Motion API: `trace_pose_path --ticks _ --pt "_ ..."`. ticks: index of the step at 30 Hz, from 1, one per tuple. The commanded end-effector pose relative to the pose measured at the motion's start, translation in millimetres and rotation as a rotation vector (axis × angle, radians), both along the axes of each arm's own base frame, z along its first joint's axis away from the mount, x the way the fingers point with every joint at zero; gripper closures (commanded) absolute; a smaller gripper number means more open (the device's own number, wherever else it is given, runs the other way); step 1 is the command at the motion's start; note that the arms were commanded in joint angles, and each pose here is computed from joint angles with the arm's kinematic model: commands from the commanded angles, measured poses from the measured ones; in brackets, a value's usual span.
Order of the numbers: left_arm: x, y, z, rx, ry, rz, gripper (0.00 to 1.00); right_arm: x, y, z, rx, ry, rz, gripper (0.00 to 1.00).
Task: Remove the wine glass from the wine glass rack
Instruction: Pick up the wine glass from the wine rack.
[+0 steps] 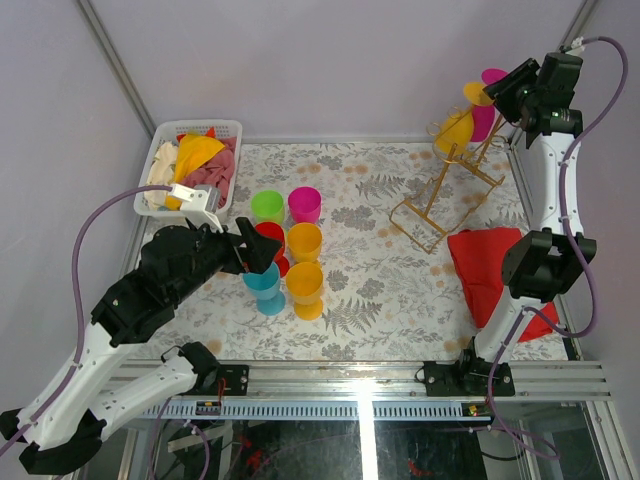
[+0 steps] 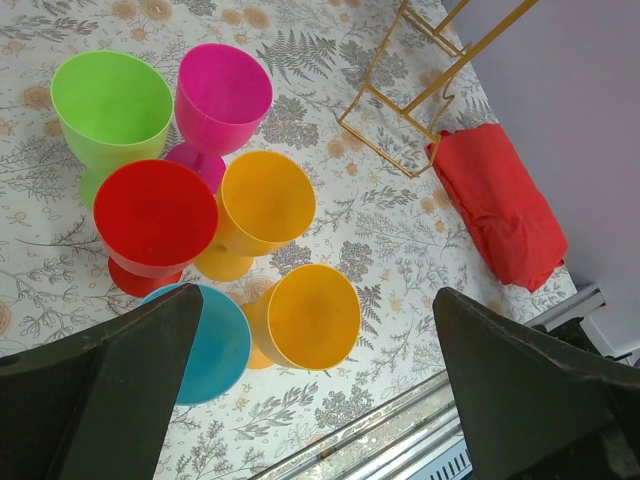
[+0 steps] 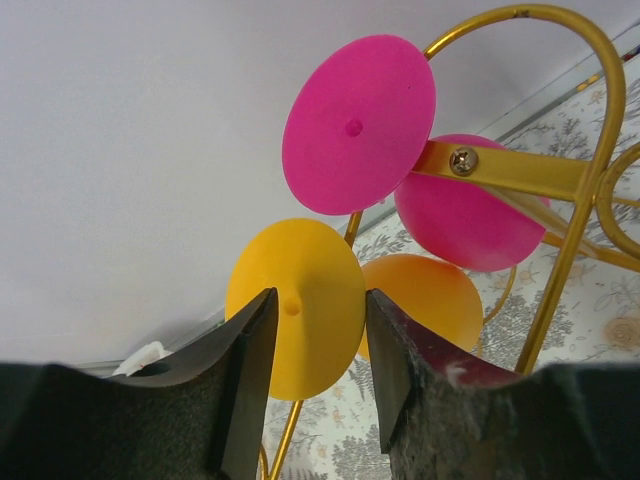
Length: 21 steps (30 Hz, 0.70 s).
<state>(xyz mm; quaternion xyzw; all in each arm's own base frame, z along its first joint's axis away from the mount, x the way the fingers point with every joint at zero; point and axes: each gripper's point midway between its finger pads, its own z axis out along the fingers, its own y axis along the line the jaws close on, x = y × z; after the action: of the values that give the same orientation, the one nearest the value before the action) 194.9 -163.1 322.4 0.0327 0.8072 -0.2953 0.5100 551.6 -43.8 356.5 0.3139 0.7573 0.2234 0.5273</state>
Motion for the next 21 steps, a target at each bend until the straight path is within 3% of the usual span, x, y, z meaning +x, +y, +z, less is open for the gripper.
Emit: trace_pose_path --ticks 1,9,13,18,21 --pt "1.5 4.0 11.4 -0.005 -0.032 0.011 0.0 1.2 6.7 25.9 0.053 -0.086 0.022 0.54" --pt "0.3 4.9 12.8 -0.007 -0.034 0.011 0.0 2.5 3.9 15.2 0.078 -0.06 -0.004 0.52" --pt "0.8 4.2 12.4 -0.006 -0.031 0.011 0.0 1.8 4.9 13.2 0.081 -0.055 -0.001 0.65" --pt "0.0 2.5 11.2 -0.007 -0.026 0.002 0.0 -4.8 -2.0 23.0 0.056 -0.075 -0.044 0.72" --pt "0.2 2.8 10.8 -0.007 -0.026 0.004 0.0 -7.8 -0.6 32.4 0.062 -0.1 -0.04 0.83"
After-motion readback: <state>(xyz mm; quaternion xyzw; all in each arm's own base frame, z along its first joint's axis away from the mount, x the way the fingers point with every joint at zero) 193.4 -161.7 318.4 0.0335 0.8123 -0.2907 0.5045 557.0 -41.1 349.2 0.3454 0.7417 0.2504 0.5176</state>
